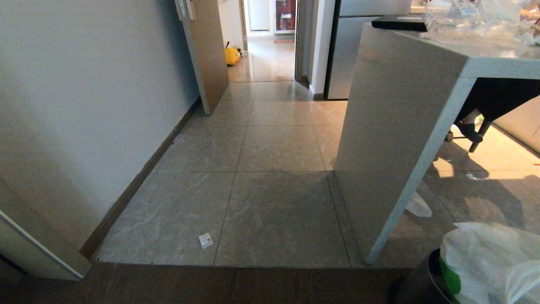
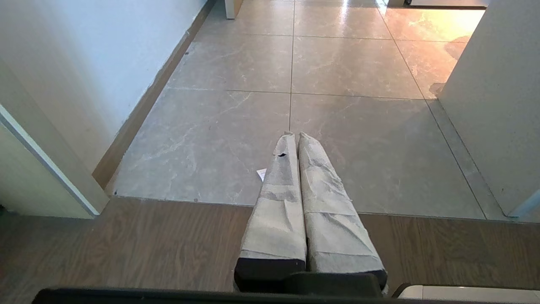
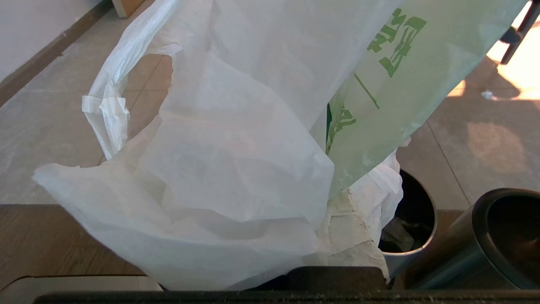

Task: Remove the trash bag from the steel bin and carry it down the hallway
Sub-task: Put the trash bag at the door

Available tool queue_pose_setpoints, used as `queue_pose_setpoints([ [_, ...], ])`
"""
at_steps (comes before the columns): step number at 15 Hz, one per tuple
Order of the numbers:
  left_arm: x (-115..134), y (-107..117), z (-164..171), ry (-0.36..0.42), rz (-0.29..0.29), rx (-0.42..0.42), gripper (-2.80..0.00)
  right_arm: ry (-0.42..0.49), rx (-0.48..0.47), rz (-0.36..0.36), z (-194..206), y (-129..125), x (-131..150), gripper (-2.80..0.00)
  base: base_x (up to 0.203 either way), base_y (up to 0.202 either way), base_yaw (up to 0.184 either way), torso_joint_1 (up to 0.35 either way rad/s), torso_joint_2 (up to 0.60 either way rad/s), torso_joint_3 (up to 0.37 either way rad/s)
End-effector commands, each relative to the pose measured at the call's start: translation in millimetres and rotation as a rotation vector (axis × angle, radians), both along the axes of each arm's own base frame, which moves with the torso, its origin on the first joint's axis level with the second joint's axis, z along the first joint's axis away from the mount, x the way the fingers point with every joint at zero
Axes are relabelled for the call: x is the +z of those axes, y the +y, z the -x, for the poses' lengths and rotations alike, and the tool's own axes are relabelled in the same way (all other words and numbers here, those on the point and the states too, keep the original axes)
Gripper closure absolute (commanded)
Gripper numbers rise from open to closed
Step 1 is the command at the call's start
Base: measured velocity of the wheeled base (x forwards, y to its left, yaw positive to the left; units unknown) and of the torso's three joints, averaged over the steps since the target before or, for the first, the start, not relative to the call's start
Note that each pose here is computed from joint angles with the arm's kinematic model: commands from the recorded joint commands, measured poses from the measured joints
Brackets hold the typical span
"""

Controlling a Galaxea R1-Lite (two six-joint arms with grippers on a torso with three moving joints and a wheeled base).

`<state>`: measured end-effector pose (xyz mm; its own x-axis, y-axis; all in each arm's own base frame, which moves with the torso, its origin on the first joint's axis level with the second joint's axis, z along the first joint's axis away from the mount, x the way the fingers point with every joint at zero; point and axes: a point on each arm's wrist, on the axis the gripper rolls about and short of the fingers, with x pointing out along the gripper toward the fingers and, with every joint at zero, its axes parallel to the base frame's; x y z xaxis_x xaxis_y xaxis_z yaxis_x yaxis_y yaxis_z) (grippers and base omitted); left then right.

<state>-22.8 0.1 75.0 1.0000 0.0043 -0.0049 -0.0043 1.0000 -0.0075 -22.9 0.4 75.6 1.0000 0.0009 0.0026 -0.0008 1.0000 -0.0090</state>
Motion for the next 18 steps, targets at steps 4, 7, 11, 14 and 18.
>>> queue_pose_setpoints([
  [4,0.0,0.0,0.0,0.0,0.0,0.0,0.0,0.001,0.001,0.0,-0.1,0.0,0.1,0.0,0.0,0.0,0.0,0.002,0.0,0.046],
  [7,0.0,0.0,0.0,0.0,-0.004,0.0,0.0,0.001,0.0,0.0,-0.1,0.0,0.1,0.0,0.0,0.0,0.0,0.0,0.0,0.0],
  [11,0.0,0.0,0.0,0.0,-0.004,0.0,0.0,0.001,0.0,0.0,-0.1,0.0,0.1,0.0,0.0,0.0,0.0,0.0,0.0,0.0],
  [14,0.0,0.0,0.0,0.0,-0.003,0.0,0.0,0.001,-0.001,0.0,-0.1,0.0,0.1,0.0,0.0,0.0,0.0,0.0,0.0,0.0],
  [18,0.0,0.0,0.0,0.0,-0.003,0.0,0.0,0.001,-0.001,0.0,-0.1,0.0,0.1,0.0,0.0,0.0,0.0,0.0,0.0,0.0],
])
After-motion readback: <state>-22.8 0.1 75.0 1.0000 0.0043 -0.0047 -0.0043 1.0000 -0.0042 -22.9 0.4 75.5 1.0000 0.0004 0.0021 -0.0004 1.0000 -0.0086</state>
